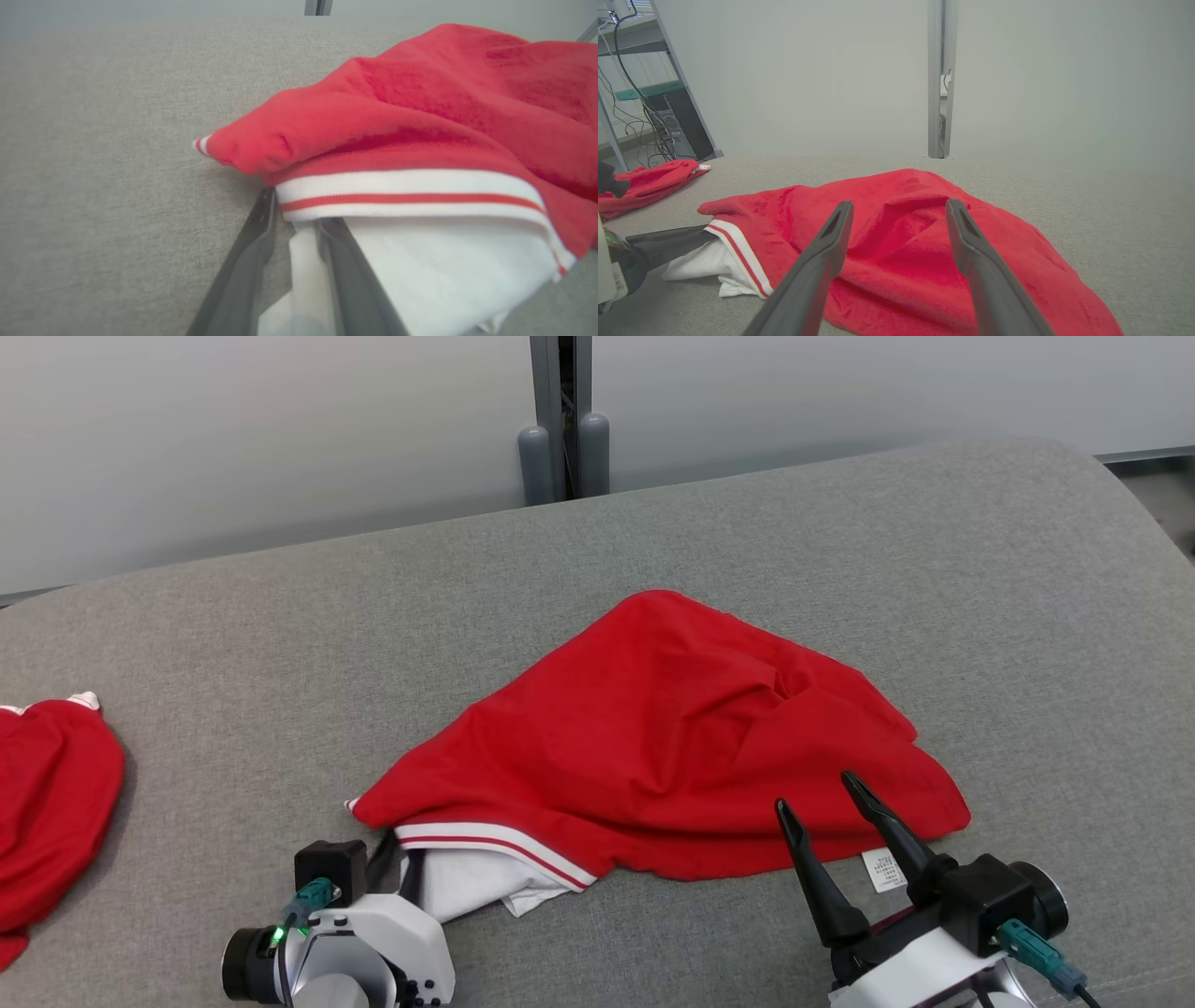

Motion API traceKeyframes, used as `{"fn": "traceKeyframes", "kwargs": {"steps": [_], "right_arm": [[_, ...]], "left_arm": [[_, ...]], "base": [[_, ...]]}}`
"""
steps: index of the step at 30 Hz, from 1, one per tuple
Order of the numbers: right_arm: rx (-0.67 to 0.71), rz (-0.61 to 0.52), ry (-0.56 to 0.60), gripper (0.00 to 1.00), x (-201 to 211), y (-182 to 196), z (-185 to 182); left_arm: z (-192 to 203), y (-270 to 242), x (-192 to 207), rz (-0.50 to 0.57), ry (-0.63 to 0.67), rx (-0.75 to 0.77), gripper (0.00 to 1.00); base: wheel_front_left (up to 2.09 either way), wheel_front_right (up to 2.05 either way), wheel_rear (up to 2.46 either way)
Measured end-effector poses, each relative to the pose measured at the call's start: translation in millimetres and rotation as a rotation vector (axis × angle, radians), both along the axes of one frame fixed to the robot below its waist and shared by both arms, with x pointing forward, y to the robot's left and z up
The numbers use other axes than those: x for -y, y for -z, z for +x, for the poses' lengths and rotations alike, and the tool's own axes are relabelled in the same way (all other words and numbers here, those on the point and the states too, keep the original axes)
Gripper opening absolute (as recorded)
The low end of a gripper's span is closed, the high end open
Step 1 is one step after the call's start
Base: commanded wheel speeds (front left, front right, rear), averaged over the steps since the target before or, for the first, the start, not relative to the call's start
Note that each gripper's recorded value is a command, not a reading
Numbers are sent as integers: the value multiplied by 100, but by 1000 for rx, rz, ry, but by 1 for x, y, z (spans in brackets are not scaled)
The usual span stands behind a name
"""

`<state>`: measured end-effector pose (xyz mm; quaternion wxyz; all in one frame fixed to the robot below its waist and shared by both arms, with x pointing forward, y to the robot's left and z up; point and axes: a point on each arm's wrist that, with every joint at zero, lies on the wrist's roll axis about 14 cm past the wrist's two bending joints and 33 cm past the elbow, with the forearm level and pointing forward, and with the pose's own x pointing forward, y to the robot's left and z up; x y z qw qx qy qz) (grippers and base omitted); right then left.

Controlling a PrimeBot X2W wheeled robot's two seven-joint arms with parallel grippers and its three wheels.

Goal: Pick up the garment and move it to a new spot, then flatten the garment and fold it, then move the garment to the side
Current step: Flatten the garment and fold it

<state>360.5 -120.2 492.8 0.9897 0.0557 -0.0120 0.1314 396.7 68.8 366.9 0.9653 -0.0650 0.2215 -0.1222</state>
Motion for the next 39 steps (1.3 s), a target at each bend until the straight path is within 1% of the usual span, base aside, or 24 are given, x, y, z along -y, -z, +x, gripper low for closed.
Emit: {"fn": "traceKeyframes", "kwargs": {"steps": [4, 7, 12, 15, 19, 21, 24, 28, 29, 32, 33, 39], "right_arm": [[4, -1, 5, 100, 2, -1, 0], [9, -1, 6, 100, 2, -3, -2], [15, 6, 10, 100, 2, -5, -11], [16, 12, 5, 100, -1, -5, -15], [27, 19, -5, 100, -6, -9, -16], [32, 25, -13, 100, -10, -11, -18], [36, 31, -9, 100, -10, -13, -20], [40, 35, 4, 100, -6, -14, -21], [40, 35, 4, 100, -6, -14, -21], [40, 39, 18, 100, -2, -15, -19], [37, 41, 30, 100, 1, -14, -18], [2, 39, 52, 100, 7, -4, -17]], "left_arm": [[5, -12, 8, -26, 27, 40, 0], [11, -36, 15, -43, 39, 128, 0], [-4, -68, 22, -64, 47, 246, 0], [-12, -96, 29, -103, 54, 329, 0], [-19, -148, 40, -162, 79, 435, 0], [-29, -177, 45, -188, 103, 459, 0], [-37, -189, 49, -196, 120, 426, 0], [-35, -174, 49, -181, 120, 324, 0], [-35, -174, 49, -181, 120, 324, 0], [-29, -138, 45, -135, 109, 218, 0], [-20, -120, 42, -119, 89, 173, 0], [13, -93, 48, -108, 67, 169, 0]], "base": [[0, 0, 0], [0, 0, 0], [0, 0, 0], [0, 0, 0], [0, 0, 0], [0, 0, 0], [0, 0, 0], [0, 0, 0], [0, 0, 0], [0, 0, 0], [0, 0, 0], [0, 0, 0]]}}
